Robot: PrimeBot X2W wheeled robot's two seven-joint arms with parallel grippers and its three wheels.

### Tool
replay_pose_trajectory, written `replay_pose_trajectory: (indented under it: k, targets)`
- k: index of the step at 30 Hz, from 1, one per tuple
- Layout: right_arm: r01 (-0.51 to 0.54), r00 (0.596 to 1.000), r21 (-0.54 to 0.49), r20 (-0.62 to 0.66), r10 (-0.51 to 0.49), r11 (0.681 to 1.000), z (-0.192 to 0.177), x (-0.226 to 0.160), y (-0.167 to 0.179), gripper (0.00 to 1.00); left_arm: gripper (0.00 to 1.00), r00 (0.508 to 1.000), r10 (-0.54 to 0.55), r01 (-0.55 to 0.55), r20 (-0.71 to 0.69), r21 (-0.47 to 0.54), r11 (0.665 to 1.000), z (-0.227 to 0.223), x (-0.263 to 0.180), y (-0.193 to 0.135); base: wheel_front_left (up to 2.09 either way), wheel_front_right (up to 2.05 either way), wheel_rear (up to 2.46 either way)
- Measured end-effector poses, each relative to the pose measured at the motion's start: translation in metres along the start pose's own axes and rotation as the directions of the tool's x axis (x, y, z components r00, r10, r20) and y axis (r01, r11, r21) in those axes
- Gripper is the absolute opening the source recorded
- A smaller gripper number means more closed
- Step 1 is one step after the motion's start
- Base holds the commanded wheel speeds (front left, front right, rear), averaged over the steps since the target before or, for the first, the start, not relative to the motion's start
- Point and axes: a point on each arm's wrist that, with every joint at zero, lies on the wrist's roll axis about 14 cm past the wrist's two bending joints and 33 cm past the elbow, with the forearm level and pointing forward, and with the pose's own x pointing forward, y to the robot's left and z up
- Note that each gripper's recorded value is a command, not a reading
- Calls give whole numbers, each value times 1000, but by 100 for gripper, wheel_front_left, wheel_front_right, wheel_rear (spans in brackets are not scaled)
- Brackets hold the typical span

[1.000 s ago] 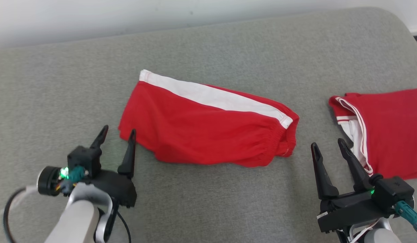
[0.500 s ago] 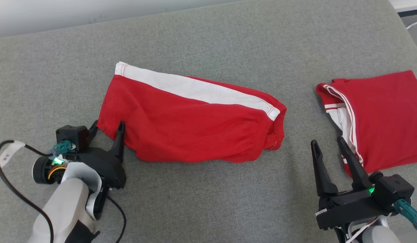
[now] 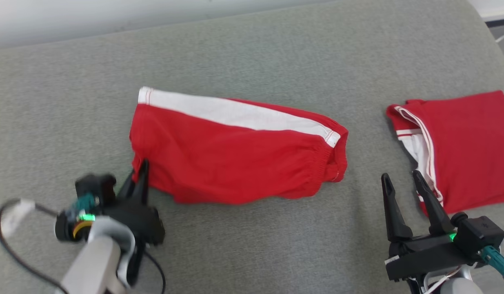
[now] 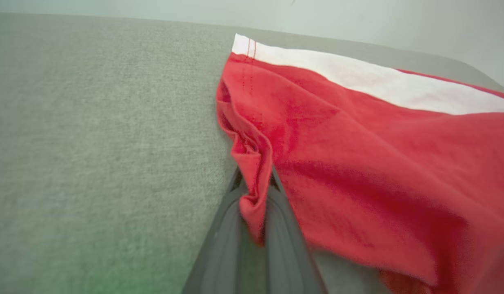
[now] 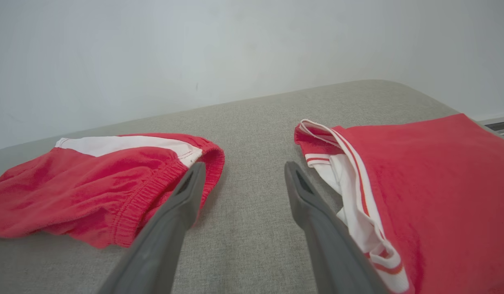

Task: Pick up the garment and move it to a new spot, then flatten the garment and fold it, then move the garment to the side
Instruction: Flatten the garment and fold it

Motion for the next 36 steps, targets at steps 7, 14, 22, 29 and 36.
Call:
replay_pose_trajectory:
  k: [7, 14, 22, 29, 36]
  targets:
    - [-25, 999, 2, -23, 25, 1000, -4, 0, 6, 100, 0, 994, 90, -88, 60, -48, 995, 0, -48, 15, 0, 0, 0]
    - [-68, 997, -5, -30, 68, 998, 0, 2, 18, 100, 0, 988, 143, -138, 64, -81, 987, 5, -87, 19, 0, 0, 0]
    - [-88, 996, 0, -20, 88, 996, 6, 0, 26, 100, 100, 977, 189, -182, 99, -77, 980, 17, -103, 25, 0, 0, 0]
    - [-85, 996, -12, 6, 85, 996, 16, 0, 25, 100, 100, 916, 229, -240, 330, -7, 971, 69, -115, 37, 0, 0, 0]
    - [-110, 992, -53, 52, 113, 992, 31, 2, 33, 100, 100, 853, 167, -245, 494, 96, 965, 118, -130, 28, 0, 0, 0]
